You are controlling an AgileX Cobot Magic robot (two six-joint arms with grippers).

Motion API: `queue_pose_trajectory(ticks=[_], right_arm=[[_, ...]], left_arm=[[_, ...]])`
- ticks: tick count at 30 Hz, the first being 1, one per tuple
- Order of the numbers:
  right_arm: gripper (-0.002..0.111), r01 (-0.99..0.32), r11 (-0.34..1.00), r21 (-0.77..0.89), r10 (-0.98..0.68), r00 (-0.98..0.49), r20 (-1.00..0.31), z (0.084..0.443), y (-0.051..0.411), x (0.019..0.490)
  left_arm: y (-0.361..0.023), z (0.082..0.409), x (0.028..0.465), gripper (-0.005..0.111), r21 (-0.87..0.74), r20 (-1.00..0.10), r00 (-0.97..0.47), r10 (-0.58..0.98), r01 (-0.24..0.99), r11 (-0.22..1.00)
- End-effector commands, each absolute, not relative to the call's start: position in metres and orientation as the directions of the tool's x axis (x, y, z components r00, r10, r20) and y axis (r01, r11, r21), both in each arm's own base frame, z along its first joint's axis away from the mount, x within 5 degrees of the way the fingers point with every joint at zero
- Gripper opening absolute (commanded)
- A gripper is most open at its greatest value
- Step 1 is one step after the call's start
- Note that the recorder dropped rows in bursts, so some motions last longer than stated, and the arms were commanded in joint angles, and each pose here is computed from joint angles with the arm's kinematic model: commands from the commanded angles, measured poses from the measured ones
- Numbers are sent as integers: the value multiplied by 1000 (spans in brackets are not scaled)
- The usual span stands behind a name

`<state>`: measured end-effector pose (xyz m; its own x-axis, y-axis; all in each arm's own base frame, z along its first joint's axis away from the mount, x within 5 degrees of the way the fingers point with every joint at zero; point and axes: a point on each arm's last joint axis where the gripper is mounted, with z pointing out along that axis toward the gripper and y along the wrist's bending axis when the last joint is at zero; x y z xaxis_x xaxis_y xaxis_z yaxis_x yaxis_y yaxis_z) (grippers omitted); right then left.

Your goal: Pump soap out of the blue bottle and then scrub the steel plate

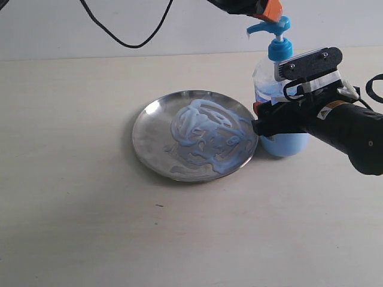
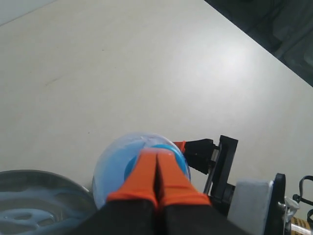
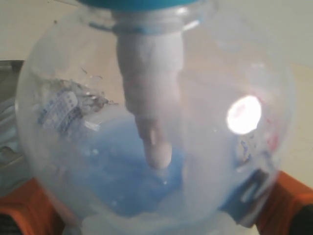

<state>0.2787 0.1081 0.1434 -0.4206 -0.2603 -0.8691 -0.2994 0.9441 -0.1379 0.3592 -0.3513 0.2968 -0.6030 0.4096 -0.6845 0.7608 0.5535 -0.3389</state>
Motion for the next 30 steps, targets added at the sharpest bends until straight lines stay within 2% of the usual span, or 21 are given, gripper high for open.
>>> queue_pose_trajectory(ticks=[1, 14, 24, 30], right_arm=[[0, -324, 931, -168, -275, -318, -907, 156, 113, 283], [0, -325, 930, -170, -277, -317, -907, 156, 113, 283], [0, -325, 930, -171, -277, -316, -908, 156, 113, 283], [0, -324, 931, -171, -276, -313, -909, 157, 113, 284]], left_arm=[[-349, 235, 355, 0, -312, -465, -648, 604, 758, 573], [-351, 217, 356, 0, -330, -425, -666, 614, 745, 580], [-351, 217, 356, 0, -334, -416, -667, 618, 744, 578], [-352, 202, 355, 0, -359, -370, -682, 631, 732, 579]])
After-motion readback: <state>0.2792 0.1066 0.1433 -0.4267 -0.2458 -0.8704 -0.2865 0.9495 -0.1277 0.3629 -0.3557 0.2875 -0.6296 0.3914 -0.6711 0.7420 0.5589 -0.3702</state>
